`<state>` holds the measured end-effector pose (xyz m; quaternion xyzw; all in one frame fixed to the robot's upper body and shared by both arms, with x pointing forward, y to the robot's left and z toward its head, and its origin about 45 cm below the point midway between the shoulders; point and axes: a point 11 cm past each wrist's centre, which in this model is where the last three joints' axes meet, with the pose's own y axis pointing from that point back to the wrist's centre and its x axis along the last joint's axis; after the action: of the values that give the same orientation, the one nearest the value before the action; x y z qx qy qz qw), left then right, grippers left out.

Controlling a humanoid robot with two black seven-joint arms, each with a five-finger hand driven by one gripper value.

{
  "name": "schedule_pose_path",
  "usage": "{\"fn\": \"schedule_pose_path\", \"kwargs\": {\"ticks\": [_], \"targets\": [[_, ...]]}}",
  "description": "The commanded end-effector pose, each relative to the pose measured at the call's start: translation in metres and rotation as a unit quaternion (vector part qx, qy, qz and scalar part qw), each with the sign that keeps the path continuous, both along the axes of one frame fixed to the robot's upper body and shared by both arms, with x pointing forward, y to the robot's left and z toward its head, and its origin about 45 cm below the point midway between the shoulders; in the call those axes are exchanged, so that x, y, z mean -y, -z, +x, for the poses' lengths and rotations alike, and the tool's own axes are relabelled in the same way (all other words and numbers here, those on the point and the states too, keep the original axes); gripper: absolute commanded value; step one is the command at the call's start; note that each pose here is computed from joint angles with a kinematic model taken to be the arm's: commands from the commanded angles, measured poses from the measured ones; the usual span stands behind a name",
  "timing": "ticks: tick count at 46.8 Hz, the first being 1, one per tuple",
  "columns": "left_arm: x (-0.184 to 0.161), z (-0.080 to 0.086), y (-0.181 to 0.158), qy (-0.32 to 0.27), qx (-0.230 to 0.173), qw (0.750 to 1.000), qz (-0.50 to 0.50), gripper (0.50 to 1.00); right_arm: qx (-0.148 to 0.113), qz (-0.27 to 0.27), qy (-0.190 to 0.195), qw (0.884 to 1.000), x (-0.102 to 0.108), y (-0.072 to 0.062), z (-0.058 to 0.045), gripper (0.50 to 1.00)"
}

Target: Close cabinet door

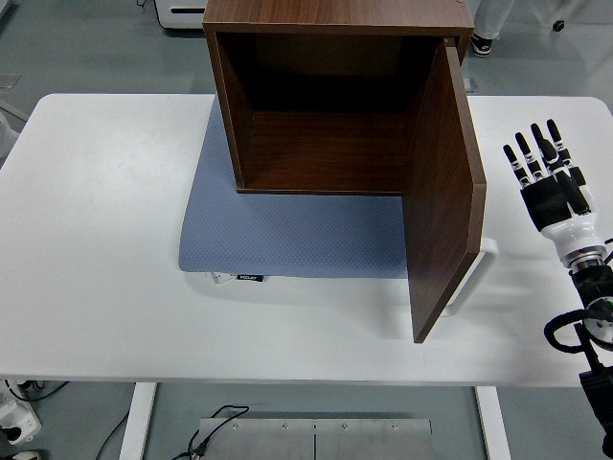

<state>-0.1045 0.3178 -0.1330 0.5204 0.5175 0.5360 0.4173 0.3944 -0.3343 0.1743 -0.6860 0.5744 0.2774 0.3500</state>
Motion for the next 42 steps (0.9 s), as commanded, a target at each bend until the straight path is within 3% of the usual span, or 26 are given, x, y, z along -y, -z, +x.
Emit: {"fn": "schedule_pose_path", "kwargs": {"ticks": [1, 42], "targets": [[0.0002, 0.0001, 0.0000, 0.001, 0.000, 1.000, -0.001, 1.000, 0.000, 0.000, 0.000, 1.000, 0.0000, -0.0001, 0.0000, 1.000], [0.0004, 0.0018, 0.0002, 0.001, 0.005, 1.000, -0.002, 1.000, -0.003, -0.005, 0.003, 1.000, 0.0062, 0.0016, -0.0029, 1.000]]}}
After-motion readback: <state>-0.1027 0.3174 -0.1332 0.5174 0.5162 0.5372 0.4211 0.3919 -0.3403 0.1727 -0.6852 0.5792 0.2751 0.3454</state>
